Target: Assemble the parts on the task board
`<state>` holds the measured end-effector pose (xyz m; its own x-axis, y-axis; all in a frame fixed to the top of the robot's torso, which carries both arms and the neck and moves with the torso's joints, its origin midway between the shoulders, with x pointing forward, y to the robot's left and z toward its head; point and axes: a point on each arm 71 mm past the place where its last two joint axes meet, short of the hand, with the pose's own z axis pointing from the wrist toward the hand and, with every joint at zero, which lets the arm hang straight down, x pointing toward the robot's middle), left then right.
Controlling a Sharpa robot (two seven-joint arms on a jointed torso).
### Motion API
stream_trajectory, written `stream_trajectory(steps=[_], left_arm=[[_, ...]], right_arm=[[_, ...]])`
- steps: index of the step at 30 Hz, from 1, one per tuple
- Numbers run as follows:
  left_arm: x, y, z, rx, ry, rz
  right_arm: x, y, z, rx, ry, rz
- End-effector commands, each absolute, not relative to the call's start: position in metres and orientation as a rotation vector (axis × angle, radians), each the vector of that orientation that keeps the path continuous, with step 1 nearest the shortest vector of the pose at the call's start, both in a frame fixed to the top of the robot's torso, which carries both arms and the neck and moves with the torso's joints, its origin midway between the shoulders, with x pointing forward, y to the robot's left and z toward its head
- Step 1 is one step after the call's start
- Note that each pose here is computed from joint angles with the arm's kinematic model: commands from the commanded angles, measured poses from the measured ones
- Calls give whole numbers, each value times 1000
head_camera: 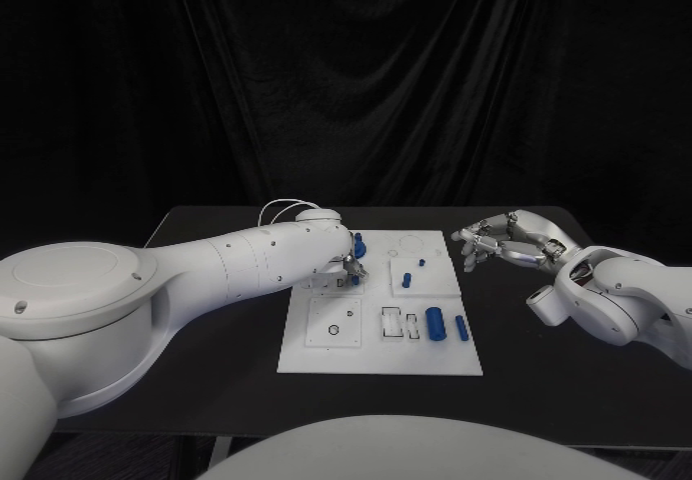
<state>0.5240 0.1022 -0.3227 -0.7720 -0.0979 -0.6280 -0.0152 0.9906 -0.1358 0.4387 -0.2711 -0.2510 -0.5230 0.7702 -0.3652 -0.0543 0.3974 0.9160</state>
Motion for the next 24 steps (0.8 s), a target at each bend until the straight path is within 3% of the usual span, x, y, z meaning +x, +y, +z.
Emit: stream_trajectory(steps=[1,24], left_arm=[[522,101,-324,-70,2466,-173],[522,103,-325,-74,2467,-170]], right_arm=[[438,-271,-254,628,1836,1219],[438,-271,-255,633,1849,1213]])
